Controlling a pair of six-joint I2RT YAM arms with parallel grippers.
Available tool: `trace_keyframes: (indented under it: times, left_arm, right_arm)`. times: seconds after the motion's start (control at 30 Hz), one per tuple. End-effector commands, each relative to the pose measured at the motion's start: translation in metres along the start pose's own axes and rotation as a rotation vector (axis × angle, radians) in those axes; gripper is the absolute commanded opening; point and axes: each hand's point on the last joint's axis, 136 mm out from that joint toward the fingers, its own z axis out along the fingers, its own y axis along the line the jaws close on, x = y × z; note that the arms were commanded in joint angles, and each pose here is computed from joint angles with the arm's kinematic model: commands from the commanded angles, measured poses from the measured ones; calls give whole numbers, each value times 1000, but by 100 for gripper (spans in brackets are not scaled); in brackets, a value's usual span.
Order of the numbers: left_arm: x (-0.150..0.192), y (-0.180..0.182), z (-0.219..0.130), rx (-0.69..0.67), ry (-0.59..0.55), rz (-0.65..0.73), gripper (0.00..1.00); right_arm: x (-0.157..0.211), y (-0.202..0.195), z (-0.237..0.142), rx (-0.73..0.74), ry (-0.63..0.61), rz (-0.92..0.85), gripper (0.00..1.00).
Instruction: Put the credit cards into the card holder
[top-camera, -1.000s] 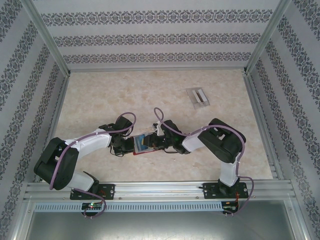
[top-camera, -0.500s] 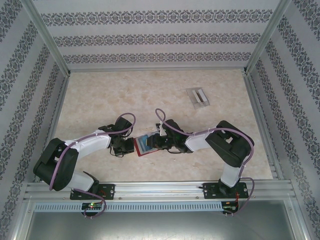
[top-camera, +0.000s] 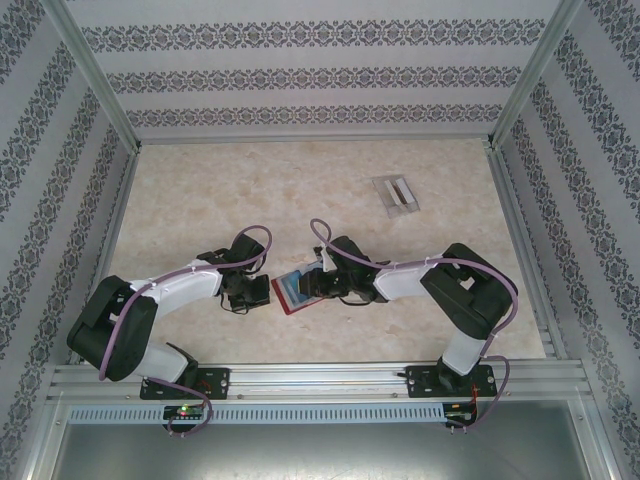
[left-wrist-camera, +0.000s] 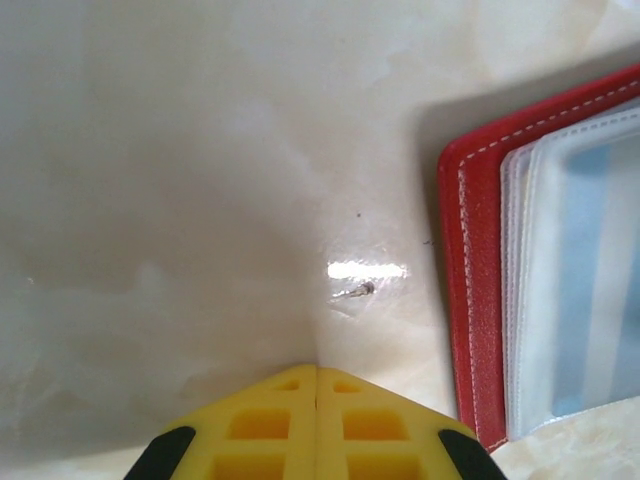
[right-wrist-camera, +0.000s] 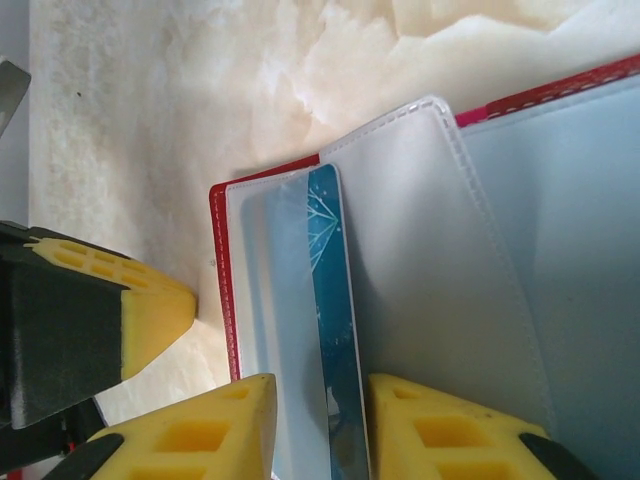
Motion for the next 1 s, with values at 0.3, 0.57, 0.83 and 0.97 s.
trace_keyframes:
  times: [0.3,0.57,0.83,0.97]
  left_arm:
    - [-1,-20,5,97,-6,3,0]
    - [-3,-24,7,95,3,7,0]
    - [-4,-26,9,83,17,13,0]
    - [-5,-29,10,101,9,10,0]
  right_arm:
    - [-8,-7,-15,138,12,-130,19]
    - [-5,-7,-17,141,34,-151,29]
    - [-6,-8,-16,147,41,-159,15]
    - [-4,-4,-12,126,53,-153,7]
